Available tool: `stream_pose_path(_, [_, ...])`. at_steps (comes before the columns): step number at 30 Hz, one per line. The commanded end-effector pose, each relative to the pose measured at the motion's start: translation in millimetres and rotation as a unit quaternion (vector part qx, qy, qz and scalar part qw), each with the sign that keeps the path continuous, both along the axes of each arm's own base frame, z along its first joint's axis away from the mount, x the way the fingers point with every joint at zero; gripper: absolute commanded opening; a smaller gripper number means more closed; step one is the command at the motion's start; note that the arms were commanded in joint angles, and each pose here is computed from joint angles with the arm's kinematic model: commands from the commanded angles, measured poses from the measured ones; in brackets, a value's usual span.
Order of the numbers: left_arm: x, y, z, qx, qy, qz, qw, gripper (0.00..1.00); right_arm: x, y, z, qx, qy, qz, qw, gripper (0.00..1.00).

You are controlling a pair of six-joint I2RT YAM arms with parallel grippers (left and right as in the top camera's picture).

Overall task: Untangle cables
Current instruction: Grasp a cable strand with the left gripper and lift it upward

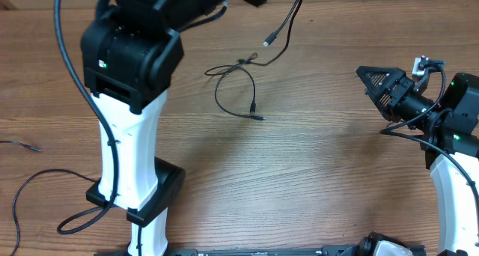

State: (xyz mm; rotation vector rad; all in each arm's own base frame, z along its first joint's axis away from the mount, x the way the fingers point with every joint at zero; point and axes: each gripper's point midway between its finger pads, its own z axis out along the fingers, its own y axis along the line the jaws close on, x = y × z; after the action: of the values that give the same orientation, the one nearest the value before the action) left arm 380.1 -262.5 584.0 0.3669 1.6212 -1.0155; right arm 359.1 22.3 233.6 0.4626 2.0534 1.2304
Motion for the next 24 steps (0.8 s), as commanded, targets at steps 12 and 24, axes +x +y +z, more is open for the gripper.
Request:
stream_pose_path(12, [-2,43,19,-0.267,0.287,-0.008,0.920,0.04,0,-1,5,-0.003,-0.008,-0.001,1.000,1.00])
stream_pose_path(24, [-12,33,-6,-0.284,0.401,-0.015,0.871,0.04,0,-1,5,-0.004,-0.008,-0.001,1.000,1.00])
